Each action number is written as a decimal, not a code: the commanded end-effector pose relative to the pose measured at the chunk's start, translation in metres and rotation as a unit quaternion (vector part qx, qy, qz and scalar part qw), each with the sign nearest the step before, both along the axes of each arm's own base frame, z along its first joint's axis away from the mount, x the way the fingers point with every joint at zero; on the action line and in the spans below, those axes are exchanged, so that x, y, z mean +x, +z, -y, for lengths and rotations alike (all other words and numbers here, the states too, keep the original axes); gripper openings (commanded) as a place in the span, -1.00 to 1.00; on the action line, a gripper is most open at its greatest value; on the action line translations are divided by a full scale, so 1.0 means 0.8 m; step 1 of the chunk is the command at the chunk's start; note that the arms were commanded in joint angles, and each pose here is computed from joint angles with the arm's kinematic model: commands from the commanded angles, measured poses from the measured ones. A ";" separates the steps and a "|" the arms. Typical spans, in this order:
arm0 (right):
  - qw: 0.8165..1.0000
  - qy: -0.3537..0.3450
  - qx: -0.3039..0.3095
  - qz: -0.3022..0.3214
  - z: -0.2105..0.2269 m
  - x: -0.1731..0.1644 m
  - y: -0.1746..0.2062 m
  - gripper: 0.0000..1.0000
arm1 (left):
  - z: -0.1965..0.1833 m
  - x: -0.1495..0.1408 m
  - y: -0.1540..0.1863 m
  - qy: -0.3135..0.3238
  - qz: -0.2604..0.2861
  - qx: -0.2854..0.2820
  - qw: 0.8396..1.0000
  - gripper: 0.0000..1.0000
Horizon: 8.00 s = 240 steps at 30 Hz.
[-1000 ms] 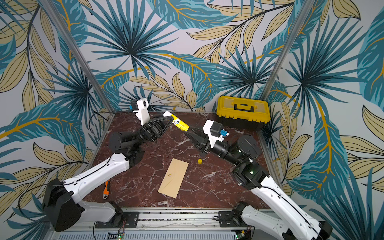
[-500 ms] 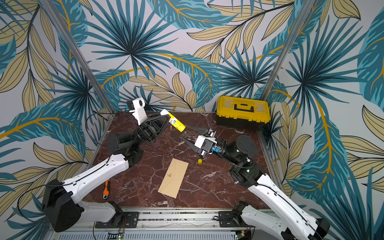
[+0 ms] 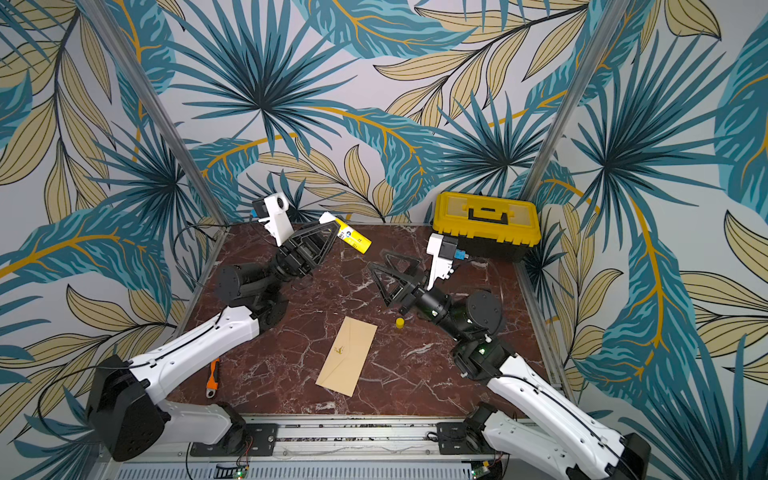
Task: Seal the envelope with a glue stick
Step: Screw the glue stick, then adjust the lid at the center of the board.
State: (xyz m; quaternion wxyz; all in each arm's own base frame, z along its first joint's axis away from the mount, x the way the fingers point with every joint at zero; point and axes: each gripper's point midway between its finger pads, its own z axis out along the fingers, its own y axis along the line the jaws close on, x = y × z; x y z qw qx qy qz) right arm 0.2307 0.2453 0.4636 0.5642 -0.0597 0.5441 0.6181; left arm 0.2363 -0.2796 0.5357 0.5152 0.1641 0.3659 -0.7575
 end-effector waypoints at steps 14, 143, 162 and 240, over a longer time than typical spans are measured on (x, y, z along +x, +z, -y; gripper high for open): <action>0.976 0.144 0.141 -0.088 -0.031 0.004 0.047 0.62 | 0.001 0.010 -0.008 0.025 0.008 0.003 1.000 -0.84; 0.881 -0.393 -0.229 -0.129 0.215 -0.006 -0.027 -1.00 | 0.180 0.113 -0.608 0.132 -0.129 0.834 0.520 -0.27; 0.883 -0.388 -0.228 -0.131 0.212 -0.006 -0.029 -1.00 | 0.180 0.120 -0.587 0.154 -0.121 0.823 0.533 -0.19; 0.810 -0.236 -0.457 -0.284 0.104 0.056 -0.172 -1.00 | 0.047 0.134 -0.499 0.085 -0.339 0.608 0.713 -0.19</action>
